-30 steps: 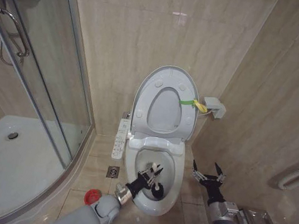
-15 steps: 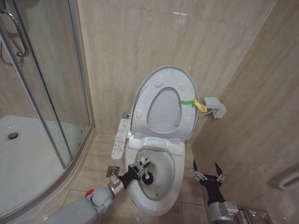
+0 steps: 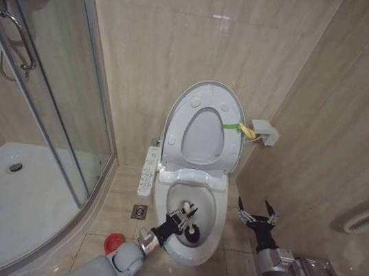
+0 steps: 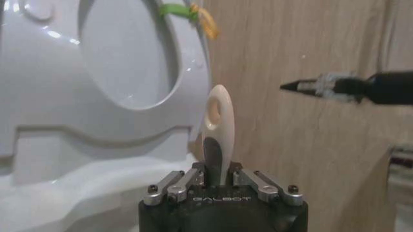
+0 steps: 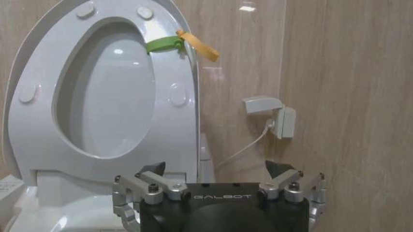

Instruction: Open the toilet lid, clean the toilet bowl with a toilet brush, close the toilet lid, and flush.

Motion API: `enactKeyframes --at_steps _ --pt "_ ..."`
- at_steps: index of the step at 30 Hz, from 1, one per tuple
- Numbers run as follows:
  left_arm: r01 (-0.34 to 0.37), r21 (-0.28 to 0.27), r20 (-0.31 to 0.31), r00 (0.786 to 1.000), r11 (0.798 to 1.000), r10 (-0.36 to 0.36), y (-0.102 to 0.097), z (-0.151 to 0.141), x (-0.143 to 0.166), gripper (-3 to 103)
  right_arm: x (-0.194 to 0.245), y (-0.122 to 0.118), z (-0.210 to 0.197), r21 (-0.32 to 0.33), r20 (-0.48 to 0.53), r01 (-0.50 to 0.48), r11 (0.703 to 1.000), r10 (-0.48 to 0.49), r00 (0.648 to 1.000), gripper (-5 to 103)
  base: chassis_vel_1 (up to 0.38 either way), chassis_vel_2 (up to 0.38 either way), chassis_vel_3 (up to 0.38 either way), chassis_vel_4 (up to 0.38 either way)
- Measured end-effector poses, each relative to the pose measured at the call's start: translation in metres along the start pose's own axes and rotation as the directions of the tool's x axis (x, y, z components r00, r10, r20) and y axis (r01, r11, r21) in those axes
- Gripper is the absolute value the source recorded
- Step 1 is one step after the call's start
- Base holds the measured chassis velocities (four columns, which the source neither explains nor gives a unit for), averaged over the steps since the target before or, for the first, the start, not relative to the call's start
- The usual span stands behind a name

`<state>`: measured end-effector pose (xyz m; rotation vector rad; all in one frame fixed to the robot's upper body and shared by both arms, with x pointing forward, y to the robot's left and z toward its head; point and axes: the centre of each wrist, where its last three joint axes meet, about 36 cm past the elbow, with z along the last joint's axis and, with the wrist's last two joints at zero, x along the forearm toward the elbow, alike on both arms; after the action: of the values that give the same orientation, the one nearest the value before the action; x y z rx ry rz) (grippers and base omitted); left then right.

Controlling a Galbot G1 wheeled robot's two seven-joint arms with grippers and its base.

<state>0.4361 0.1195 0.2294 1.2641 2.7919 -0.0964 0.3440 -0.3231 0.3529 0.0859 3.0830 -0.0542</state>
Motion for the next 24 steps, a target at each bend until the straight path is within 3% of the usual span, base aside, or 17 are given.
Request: enactKeyframes --at_steps 2,9,12,14,18,24 --pt "0.011 -0.007 -0.011 1.0 1.0 -0.011 0.006 0.003 0.004 19 0.0 0.0 0.0 0.0 0.0 0.0 1.0 0.0 1.0 100 0.0 0.0 0.0 0.0" --pt "0.087 -0.067 -0.025 0.996 0.994 -0.089 0.059 0.016 0.016 19 0.0 0.0 0.0 0.0 0.0 0.0 1.0 0.0 1.0 100 0.0 0.0 0.0 0.0" --pt "0.098 -0.06 -0.006 0.995 0.993 -0.099 0.061 0.012 0.013 19 0.0 0.0 0.0 0.0 0.0 0.0 1.0 0.0 1.0 100 0.0 0.0 0.0 0.0" --pt "0.082 -0.029 0.037 0.996 0.996 -0.081 0.045 -0.007 0.002 19 0.0 0.0 0.0 0.0 0.0 0.0 1.0 0.0 1.0 100 0.0 0.0 0.0 0.0" --pt "0.046 0.0 0.063 0.997 0.999 -0.046 0.021 -0.022 -0.002 19 0.0 0.0 0.0 0.0 0.0 0.0 1.0 0.0 1.0 100 0.0 0.0 0.0 0.0" --pt "-0.003 0.027 0.04 0.999 1.0 0.002 -0.01 -0.019 0.01 19 0.0 0.0 0.0 0.0 0.0 0.0 1.0 0.0 1.0 100 0.0 0.0 0.0 0.0"
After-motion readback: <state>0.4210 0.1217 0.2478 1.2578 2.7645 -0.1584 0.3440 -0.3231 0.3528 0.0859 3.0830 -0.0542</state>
